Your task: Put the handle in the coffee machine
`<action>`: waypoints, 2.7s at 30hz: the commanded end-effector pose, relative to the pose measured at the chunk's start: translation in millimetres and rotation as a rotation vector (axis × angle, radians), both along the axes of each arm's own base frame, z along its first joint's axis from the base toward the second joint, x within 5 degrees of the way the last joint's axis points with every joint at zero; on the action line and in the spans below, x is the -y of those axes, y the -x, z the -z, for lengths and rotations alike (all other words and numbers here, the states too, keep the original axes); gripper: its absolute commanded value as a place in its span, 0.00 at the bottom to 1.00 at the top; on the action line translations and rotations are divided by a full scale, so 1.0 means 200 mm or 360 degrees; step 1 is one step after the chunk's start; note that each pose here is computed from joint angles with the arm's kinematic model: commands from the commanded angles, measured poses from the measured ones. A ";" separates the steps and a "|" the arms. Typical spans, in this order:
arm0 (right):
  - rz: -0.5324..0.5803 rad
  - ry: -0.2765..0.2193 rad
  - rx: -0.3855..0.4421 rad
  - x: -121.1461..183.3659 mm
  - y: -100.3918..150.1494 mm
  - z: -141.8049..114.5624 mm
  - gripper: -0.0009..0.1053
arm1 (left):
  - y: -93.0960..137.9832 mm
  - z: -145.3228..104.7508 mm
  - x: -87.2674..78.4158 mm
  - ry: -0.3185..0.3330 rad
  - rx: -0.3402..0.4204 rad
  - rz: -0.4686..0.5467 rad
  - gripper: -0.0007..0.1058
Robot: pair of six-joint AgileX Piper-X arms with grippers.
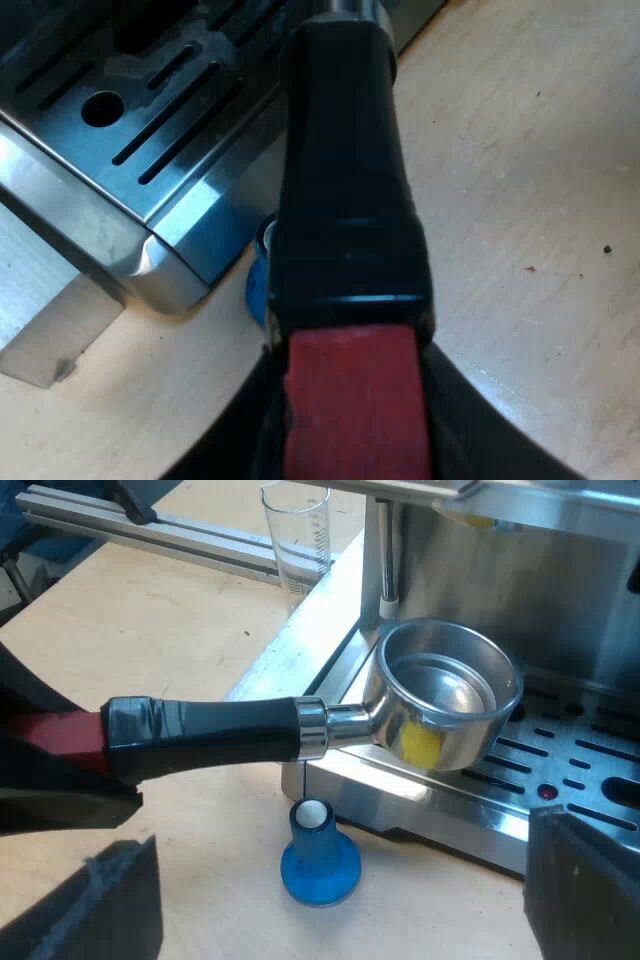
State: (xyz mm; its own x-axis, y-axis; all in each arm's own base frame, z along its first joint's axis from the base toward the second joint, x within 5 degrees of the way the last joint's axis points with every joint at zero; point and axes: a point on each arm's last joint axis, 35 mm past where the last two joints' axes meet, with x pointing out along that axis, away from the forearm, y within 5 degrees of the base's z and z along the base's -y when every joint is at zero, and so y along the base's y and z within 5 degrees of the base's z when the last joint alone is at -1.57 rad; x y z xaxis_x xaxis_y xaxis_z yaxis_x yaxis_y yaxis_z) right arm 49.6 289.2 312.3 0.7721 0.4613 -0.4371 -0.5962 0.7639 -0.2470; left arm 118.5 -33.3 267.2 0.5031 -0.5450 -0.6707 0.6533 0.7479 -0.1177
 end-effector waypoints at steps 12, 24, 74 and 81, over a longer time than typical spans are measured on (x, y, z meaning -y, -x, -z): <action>0.0005 -0.0010 0.0023 0.00 0.00 -0.02 0.72 | -0.01 -0.05 0.01 0.0052 0.0101 0.0043 0.01; 0.0005 -0.0010 0.0023 0.00 0.00 -0.02 0.72 | -0.01 -0.05 0.01 0.0052 0.0101 0.0043 0.01; 0.0005 -0.0014 0.0024 0.00 0.00 -0.02 0.72 | -0.28 0.04 0.06 0.0262 0.0064 0.0141 0.01; 0.0005 -0.0046 0.0026 -0.02 0.00 -0.02 0.72 | -0.33 0.02 -0.01 0.0263 0.0195 0.0023 0.01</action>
State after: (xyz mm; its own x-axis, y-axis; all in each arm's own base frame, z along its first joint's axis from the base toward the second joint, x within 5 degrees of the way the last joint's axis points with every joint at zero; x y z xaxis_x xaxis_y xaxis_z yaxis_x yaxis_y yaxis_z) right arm 49.9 291.7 313.6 0.7769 0.4688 -0.4204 -0.5912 0.7729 -0.2307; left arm 179.8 -33.6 253.2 0.5323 -0.6285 -0.5672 0.6639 0.7256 -0.1810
